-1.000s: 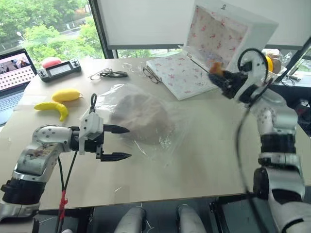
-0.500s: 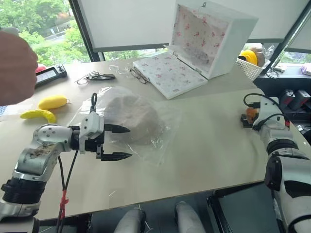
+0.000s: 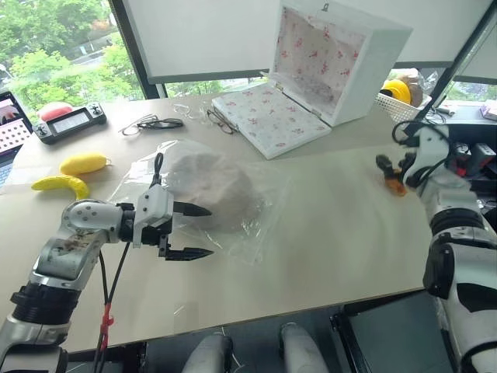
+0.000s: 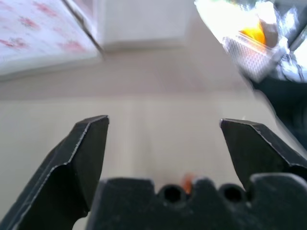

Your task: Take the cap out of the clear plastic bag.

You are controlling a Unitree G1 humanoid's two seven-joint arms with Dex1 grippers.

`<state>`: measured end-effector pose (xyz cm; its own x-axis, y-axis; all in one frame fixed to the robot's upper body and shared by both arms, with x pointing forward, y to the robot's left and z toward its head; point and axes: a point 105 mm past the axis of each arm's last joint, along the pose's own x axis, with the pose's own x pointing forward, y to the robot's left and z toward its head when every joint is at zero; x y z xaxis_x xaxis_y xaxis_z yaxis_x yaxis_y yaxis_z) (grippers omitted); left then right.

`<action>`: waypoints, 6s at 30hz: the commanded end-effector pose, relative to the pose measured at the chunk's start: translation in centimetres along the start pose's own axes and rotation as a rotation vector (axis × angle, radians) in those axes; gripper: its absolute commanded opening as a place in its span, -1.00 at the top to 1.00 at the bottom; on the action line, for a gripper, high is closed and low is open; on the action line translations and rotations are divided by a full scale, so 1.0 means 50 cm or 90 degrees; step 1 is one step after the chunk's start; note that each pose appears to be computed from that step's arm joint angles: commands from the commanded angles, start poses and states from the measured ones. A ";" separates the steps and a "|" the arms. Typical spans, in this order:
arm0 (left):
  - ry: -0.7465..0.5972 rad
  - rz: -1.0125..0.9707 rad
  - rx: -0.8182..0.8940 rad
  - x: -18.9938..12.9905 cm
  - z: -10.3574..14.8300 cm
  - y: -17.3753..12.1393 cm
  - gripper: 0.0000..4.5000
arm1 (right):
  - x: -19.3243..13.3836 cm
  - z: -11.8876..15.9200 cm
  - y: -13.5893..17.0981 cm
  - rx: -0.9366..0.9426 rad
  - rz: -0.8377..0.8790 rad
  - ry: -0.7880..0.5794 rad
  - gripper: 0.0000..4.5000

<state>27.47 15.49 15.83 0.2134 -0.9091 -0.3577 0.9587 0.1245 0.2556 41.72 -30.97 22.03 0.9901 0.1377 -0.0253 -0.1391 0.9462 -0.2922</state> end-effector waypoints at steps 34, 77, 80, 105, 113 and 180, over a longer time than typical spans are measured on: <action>0.022 0.171 0.388 0.027 -0.003 0.075 -1.00 | -0.297 0.122 0.393 -0.059 0.642 -0.074 -0.96; 0.227 0.397 0.554 0.078 -0.127 0.200 0.97 | -0.296 0.190 0.410 0.009 0.594 -0.119 -1.00; 0.203 0.408 0.577 0.079 -0.108 0.204 0.97 | -0.294 0.192 0.411 0.010 0.591 -0.122 -1.00; 0.130 0.100 0.908 -0.012 -0.077 0.168 0.97 | -0.286 0.152 0.418 -0.012 0.560 -0.084 -1.00; 0.239 0.138 1.013 -0.044 -0.117 0.210 0.97 | -0.291 0.150 0.419 -0.016 0.562 -0.080 -1.00; 0.389 0.495 0.553 -0.028 -0.197 0.280 -0.32 | -0.286 0.156 0.422 -0.013 0.571 -0.092 -1.00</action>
<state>42.57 22.36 11.24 0.9209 -0.3630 -0.1422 0.1643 0.0307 0.9859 24.63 -10.81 22.49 0.4946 0.8511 -0.1760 -0.8654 0.4634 -0.1907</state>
